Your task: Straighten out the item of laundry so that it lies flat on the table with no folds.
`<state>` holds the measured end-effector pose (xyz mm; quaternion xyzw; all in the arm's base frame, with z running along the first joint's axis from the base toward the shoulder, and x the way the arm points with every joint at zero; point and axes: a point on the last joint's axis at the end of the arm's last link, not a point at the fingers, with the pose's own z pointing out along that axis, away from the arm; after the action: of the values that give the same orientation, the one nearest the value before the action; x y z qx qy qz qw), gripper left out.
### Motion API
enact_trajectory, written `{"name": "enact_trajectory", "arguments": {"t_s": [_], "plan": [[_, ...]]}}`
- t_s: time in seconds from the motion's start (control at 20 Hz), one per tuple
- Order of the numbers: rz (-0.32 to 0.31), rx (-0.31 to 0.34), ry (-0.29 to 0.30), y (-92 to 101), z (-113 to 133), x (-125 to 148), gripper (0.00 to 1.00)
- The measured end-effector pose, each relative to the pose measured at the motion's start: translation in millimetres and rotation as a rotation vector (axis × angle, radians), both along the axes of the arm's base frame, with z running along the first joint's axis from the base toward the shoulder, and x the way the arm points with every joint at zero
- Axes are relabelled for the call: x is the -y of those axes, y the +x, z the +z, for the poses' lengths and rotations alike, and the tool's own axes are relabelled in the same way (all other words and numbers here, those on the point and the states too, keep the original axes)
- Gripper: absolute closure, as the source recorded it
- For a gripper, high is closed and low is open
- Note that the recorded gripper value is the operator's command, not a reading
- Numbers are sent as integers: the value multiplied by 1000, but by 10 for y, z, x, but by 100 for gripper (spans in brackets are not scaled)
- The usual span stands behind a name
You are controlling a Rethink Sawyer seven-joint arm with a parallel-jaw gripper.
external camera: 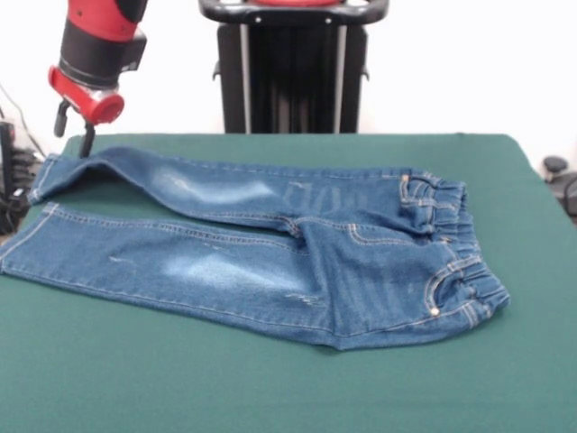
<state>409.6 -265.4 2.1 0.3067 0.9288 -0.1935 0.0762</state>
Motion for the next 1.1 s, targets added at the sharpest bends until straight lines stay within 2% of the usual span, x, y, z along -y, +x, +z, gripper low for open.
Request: {"name": "enact_trajectory", "arguments": {"t_s": [0.3,0.5,0.55,0.8,1.1], "plan": [[73,-79,13,-155,-271,-236,0],[125,-101,7,-208,-394,-332,0],[165,-101,-18,-199,-384,-329,0],[258,-120,-90,-209,-408,-416,0],[279,-121,-181,-227,-450,-507,0]]}}
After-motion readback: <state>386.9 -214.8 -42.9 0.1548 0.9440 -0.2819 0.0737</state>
